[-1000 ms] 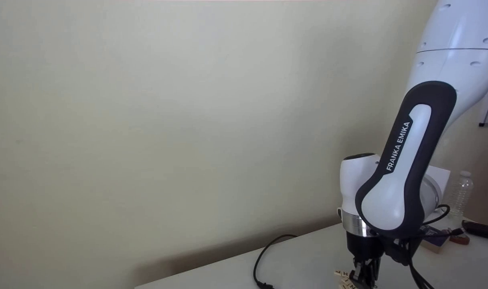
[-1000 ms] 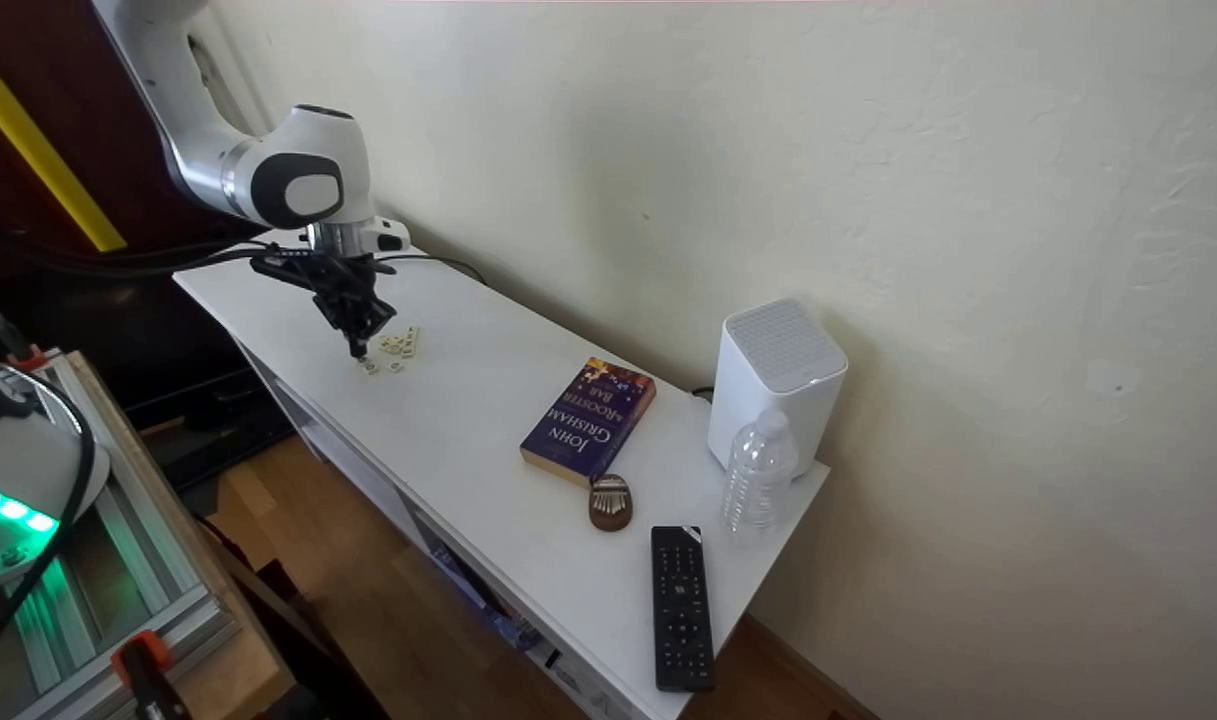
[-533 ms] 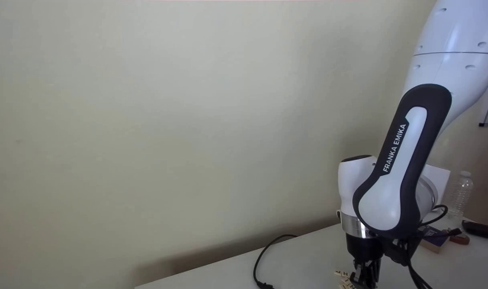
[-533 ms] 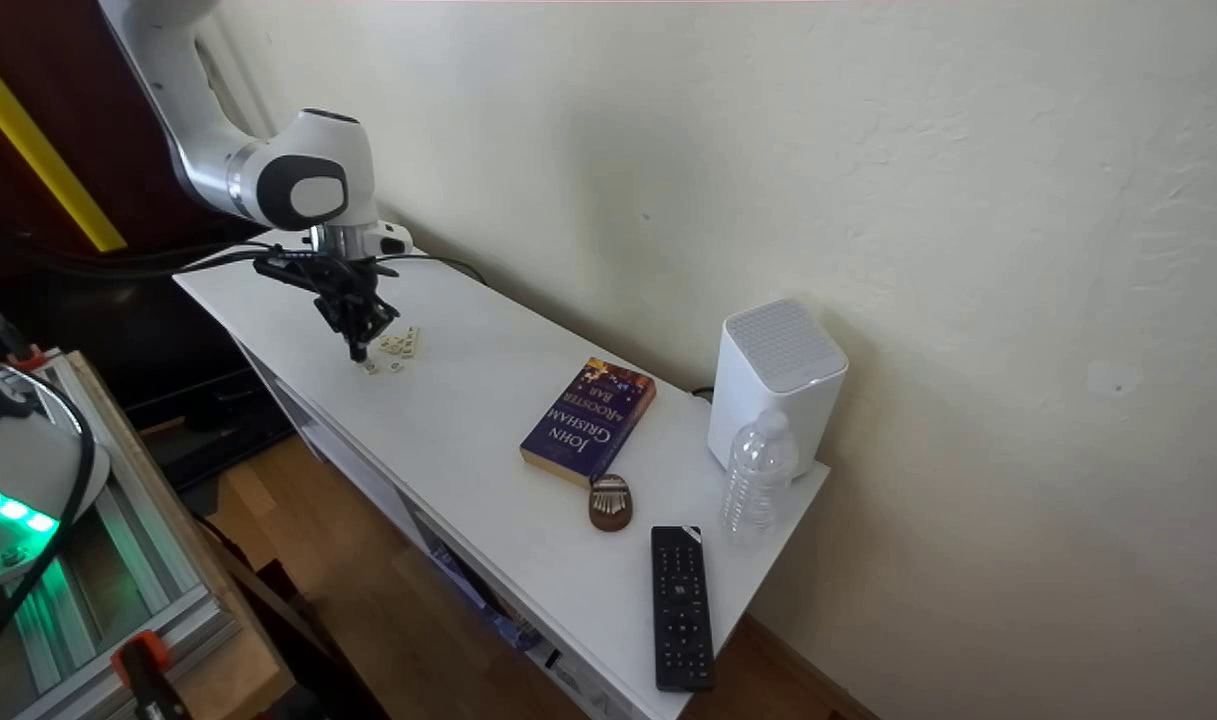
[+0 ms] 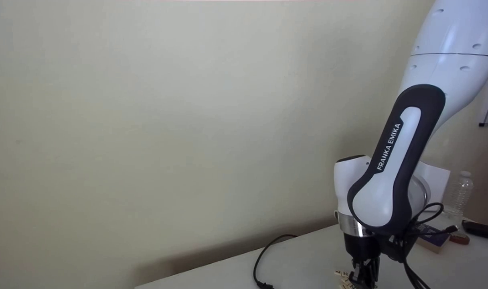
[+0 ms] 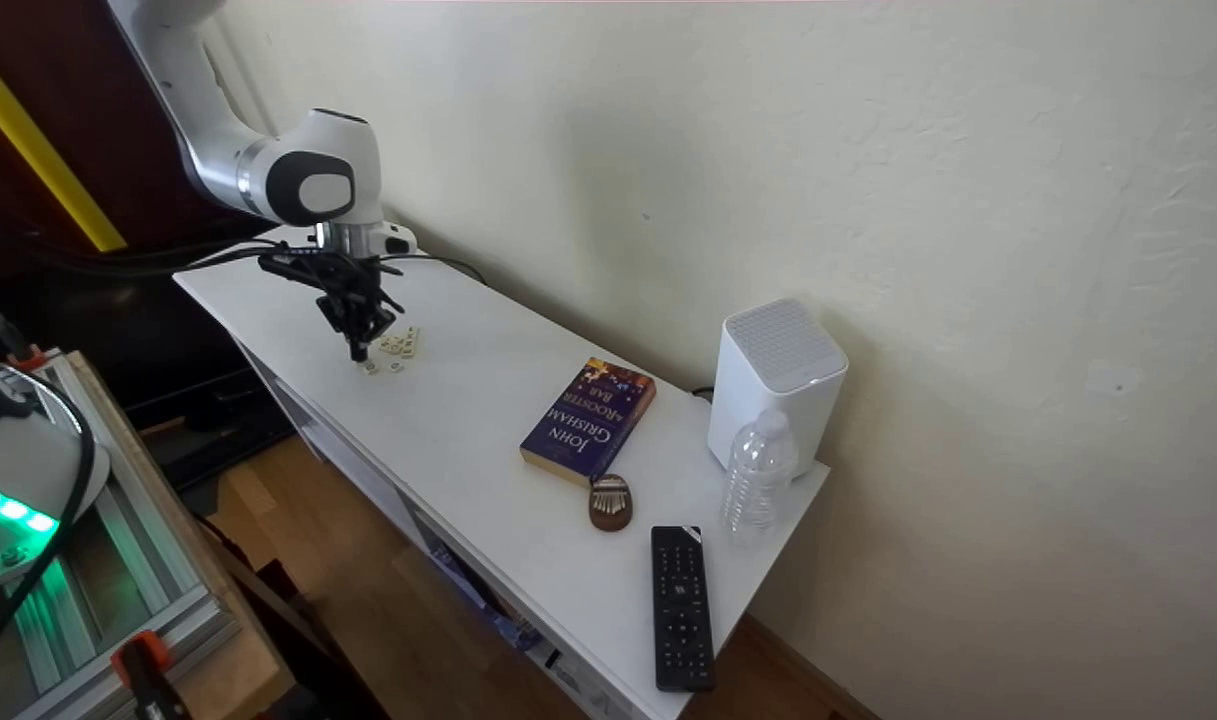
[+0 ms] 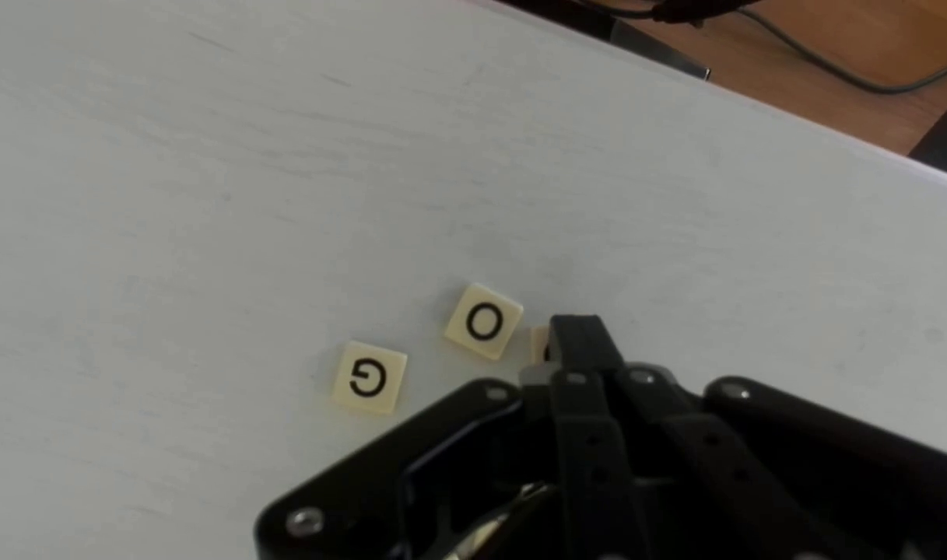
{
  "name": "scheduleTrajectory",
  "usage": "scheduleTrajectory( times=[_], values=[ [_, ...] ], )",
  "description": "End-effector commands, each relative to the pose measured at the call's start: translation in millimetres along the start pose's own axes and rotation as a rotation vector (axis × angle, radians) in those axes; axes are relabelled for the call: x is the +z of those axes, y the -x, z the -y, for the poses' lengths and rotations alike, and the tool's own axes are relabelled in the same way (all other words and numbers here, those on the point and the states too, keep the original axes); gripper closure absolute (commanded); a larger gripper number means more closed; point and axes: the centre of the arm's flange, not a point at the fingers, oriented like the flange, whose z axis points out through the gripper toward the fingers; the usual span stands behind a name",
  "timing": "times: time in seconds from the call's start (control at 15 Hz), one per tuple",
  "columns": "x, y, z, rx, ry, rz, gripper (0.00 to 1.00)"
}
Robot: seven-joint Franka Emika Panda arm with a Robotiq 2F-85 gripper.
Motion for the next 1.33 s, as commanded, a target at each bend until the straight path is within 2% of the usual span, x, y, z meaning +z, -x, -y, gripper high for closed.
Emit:
scheduleTrajectory(
  times=[0.0, 0.67, 1.27],
  values=[
    [17, -10, -6, 0.053, -0.029, 0.006, 1.0],
    [26, -2, -26, 0.398, -0.232, -0.012, 1.0],
    [27, 7, -33, 0.683, -0.296, 0.011, 1.0]
  ],
)
